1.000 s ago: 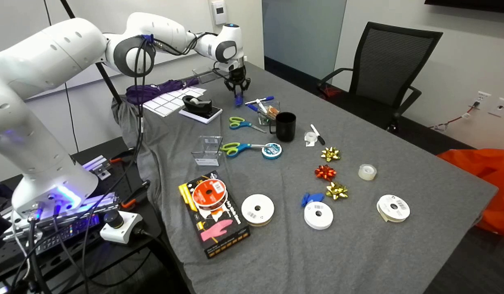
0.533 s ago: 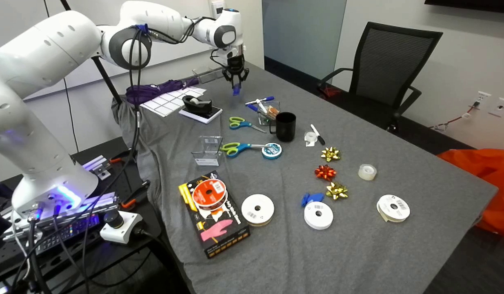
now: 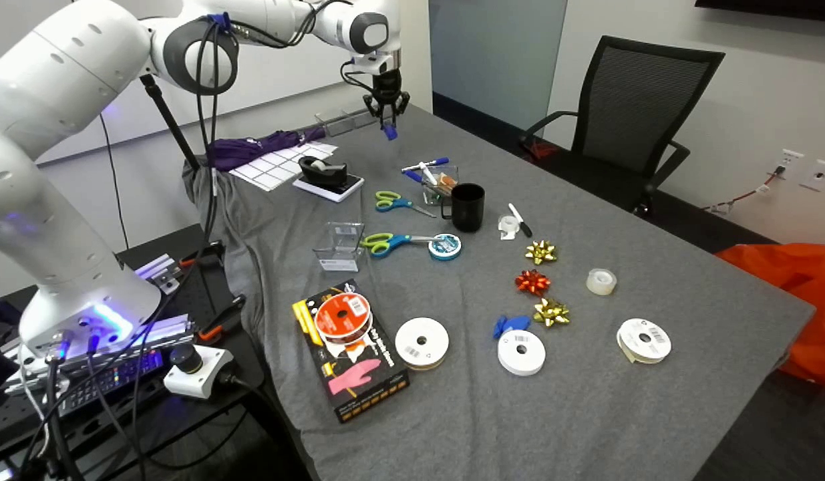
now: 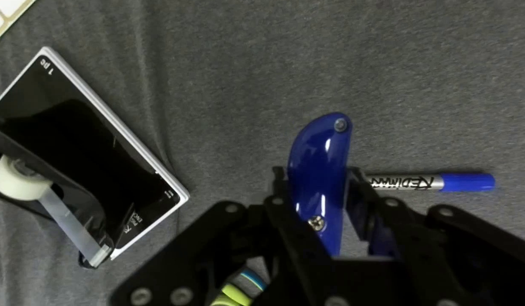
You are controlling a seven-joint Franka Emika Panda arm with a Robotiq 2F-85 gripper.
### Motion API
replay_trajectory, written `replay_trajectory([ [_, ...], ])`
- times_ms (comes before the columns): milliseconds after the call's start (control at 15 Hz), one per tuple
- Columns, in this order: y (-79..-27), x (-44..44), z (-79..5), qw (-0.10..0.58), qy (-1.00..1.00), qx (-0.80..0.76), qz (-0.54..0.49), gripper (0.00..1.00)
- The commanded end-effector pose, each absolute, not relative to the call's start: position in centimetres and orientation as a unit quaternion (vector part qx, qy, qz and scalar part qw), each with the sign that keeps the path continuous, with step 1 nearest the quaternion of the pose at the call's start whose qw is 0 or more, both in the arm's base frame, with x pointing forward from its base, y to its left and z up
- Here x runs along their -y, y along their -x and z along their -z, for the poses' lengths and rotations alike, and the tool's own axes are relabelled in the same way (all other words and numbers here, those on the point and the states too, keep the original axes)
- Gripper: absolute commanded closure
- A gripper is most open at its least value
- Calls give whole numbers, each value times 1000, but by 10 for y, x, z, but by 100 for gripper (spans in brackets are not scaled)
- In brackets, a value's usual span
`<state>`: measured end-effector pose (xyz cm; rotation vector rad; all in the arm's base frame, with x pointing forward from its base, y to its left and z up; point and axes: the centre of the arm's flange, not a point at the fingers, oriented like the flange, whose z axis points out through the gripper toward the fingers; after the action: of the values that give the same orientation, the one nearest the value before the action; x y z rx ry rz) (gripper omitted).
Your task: Put the blue marker in the clear container on the right.
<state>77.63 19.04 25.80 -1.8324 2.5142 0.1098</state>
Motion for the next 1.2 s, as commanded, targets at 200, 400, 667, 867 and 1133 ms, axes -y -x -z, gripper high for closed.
replay_trajectory([
  [200, -718, -123, -296, 19, 674, -733, -88, 89],
  [400, -701, -94, -303, 16, 715, -690, -106, 89],
  [667, -672, -69, -303, 14, 770, -620, -149, 89],
  [867, -645, -59, -301, 14, 792, -579, -193, 89],
  [1133, -606, -37, -300, -13, 803, -549, -234, 89],
])
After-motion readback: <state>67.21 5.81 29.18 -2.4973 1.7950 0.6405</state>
